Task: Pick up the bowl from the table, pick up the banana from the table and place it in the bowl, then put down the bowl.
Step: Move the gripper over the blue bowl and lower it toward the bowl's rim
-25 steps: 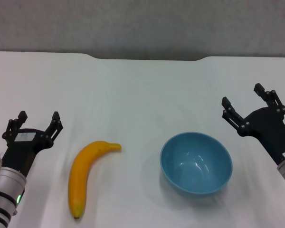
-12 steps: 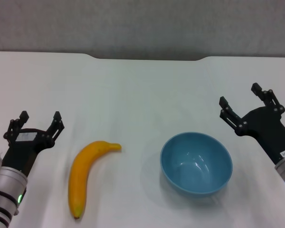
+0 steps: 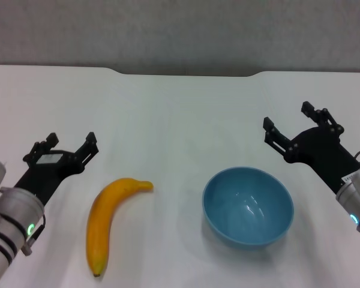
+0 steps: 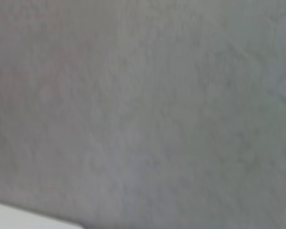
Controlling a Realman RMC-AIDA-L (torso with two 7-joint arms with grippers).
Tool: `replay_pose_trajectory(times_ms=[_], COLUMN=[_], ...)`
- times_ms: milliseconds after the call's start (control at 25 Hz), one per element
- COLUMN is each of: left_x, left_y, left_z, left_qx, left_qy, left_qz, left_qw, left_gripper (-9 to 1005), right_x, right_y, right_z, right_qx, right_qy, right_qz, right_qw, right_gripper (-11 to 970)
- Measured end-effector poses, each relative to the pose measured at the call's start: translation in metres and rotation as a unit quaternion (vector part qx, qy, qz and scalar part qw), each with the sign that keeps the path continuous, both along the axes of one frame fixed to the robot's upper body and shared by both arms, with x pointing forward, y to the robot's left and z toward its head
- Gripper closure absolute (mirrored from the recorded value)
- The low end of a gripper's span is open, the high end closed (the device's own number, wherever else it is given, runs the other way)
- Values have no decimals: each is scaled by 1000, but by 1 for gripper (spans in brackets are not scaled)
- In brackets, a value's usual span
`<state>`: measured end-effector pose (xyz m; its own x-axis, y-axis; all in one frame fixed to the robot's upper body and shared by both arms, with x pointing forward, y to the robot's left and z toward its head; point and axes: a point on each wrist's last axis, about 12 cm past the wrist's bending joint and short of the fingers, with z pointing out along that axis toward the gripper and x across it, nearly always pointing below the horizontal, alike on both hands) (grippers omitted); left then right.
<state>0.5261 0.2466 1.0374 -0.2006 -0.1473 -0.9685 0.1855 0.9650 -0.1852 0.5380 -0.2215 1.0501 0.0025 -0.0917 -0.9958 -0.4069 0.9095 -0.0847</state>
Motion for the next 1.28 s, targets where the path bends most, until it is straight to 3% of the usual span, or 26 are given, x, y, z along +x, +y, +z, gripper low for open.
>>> replay_pose_trajectory(times_ms=[320, 400, 520, 760, 880, 1080, 1280], left_x=[19, 21, 31, 38, 40, 40, 40], left_y=[-8, -9, -12, 3, 12, 14, 12], left_z=[28, 30, 38, 49, 56, 55, 53], left_qx=[21, 26, 45, 50, 72, 113, 123], left_qy=[85, 96, 161, 214, 221, 221, 219], left_qz=[-37, -42, -71, -103, -113, -119, -118], left_qw=[995, 994, 983, 970, 966, 961, 961], left_gripper=[105, 105, 106, 106, 105, 105, 106], right_x=[18, 26, 36, 49, 60, 67, 70], right_y=[11, 11, 7, -8, -14, -12, -4], right_z=[34, 42, 54, 77, 91, 94, 82], right_qx=[-76, -75, -69, -52, -61, -97, -106], right_qy=[113, 155, 219, 299, 360, 409, 452], right_qz=[-8, -5, 10, 25, 25, 10, 16], right_qw=[991, 985, 973, 953, 931, 907, 886], right_gripper=[113, 115, 118, 125, 128, 134, 139])
